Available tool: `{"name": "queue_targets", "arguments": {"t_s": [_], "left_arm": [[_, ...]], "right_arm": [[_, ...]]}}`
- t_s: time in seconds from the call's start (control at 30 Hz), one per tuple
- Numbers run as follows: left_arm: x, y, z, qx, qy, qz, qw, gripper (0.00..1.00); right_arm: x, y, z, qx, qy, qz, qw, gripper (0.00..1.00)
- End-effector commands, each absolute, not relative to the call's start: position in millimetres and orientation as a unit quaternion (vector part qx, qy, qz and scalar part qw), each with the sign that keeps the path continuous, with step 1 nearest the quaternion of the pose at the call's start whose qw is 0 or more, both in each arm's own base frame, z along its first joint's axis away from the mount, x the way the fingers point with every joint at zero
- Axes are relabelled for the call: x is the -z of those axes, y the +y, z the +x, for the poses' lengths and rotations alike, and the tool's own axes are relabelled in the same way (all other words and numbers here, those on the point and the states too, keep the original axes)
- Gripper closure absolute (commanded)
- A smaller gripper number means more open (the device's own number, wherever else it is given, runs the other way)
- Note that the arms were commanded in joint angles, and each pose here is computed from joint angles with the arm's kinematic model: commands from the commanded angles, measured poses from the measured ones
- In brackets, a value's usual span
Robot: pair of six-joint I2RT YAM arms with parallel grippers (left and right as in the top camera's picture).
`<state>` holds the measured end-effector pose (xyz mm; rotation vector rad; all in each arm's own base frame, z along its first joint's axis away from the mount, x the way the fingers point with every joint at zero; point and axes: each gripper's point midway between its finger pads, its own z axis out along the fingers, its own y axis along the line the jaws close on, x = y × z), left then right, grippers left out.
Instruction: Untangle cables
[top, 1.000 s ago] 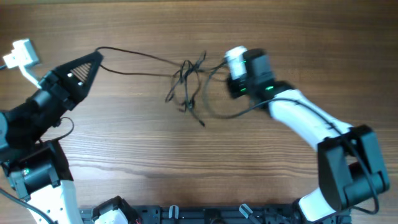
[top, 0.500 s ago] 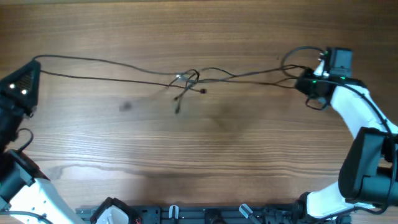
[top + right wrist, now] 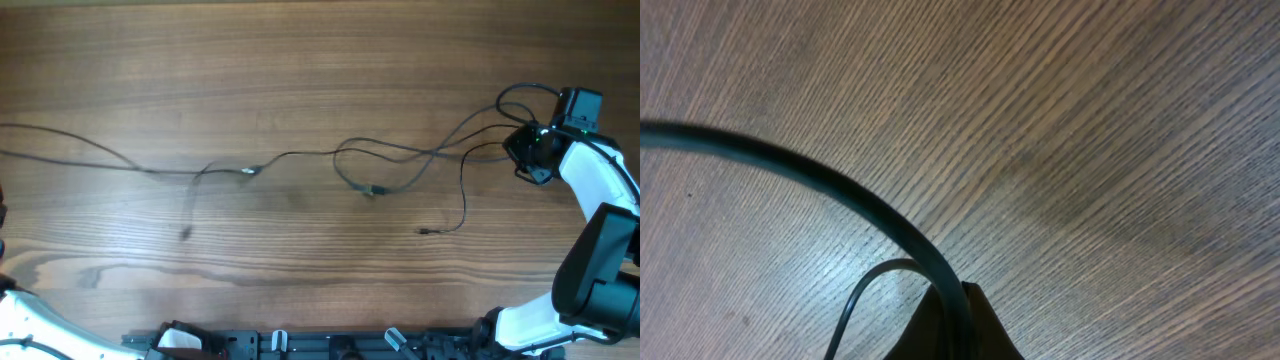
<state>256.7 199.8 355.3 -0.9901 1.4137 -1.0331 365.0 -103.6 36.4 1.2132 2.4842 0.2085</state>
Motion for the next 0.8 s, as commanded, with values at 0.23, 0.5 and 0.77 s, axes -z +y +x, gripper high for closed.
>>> {"name": "queue_targets", "arguments": {"t_s": [0.23, 0.5, 0.77], "left_arm": [[-322, 178, 282, 0.437, 0.615, -0.447, 0.481, 0.96], [-410, 110, 333, 0.394, 0.641, -0.183, 0.632, 0.96], [-395, 166, 368, 0.279, 0.637, -0.204, 0.689, 0.96]], "right_arm": [[-51, -46, 377, -0.224, 0.89, 0.361, 0.165, 0.0], [-113, -20, 384, -0.224, 0.901, 0.279, 0.247, 0.01], [-203, 48, 371, -0.234, 0.894, 0.132, 0.358, 0.0]]}}
